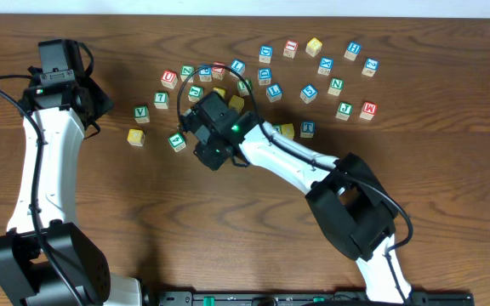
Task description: Spell out ROBOT
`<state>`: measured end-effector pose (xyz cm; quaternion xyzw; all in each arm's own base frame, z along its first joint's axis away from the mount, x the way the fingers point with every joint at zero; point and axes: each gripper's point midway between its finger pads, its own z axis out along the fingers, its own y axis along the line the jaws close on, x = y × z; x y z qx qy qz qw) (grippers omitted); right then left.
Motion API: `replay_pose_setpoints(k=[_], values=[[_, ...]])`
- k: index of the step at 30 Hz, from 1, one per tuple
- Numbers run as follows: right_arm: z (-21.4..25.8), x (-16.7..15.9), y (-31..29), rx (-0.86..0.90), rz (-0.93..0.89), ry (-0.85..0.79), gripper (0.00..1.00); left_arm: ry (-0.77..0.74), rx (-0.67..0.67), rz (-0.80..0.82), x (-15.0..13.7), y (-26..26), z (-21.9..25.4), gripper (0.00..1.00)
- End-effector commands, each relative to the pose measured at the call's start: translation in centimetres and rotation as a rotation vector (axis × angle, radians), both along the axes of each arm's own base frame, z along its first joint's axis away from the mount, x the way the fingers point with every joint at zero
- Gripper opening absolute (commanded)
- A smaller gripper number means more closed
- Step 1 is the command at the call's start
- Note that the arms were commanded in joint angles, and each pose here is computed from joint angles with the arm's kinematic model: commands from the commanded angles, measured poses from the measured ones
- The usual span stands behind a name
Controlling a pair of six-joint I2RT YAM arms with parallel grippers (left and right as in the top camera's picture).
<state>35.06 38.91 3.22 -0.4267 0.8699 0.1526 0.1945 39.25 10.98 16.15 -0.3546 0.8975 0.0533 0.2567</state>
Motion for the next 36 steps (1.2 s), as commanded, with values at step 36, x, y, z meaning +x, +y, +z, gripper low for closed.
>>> replay_pose_setpoints(k=[36], values=[[-1.0,6.9,-2.5,-0.058,-0.416,-0.232,0.17,0.026,0.012,0.012,-0.3,0.3,-0.5,0.56]])
